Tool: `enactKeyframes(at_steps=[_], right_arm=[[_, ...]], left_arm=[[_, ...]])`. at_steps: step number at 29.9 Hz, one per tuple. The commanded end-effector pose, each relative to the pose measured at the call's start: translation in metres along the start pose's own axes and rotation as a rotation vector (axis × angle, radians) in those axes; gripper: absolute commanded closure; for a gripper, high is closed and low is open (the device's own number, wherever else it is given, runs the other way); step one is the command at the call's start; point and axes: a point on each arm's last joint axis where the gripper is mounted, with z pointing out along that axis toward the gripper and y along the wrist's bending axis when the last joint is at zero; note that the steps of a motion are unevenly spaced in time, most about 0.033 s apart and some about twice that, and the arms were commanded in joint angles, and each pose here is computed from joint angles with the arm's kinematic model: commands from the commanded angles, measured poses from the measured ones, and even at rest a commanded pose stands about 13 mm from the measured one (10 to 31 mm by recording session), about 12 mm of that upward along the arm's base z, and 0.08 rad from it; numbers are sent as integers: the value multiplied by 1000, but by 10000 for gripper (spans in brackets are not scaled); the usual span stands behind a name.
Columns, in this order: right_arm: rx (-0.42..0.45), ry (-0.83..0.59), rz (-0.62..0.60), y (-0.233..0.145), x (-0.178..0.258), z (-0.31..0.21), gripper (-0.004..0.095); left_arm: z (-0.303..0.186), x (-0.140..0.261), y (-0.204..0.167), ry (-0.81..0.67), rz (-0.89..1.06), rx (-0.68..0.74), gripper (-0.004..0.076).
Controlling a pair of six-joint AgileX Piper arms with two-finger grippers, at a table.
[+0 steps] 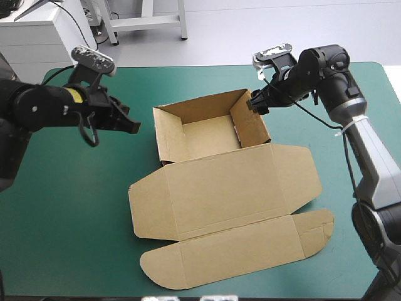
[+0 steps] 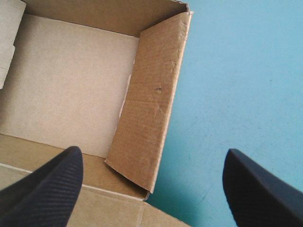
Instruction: Fold the box
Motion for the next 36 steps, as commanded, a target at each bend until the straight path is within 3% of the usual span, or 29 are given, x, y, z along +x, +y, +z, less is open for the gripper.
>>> enactKeyframes(at_steps=[1,9,17,26,31,36], right_arm=[[7,-97,-20,2,-5,-29,168],[8,-94,-35,2,-6,-26,168],[-8,8,-28,-3,-6,23,168],[-32,153,-29,-9,1,96,182],[-29,145,-27,-11,0,107,336],[-16,125,-32,-12,-3,106,700]], left_arm=[[-32,25,-8,-2,21,-6,729],[-25,101,-15,151,8,-35,731],[7,169,-23,240,-99,-32,731],[5,194,-27,238,-133,-35,731],[1,194,-27,204,-132,-39,731],[1,194,-27,204,-136,-39,731]])
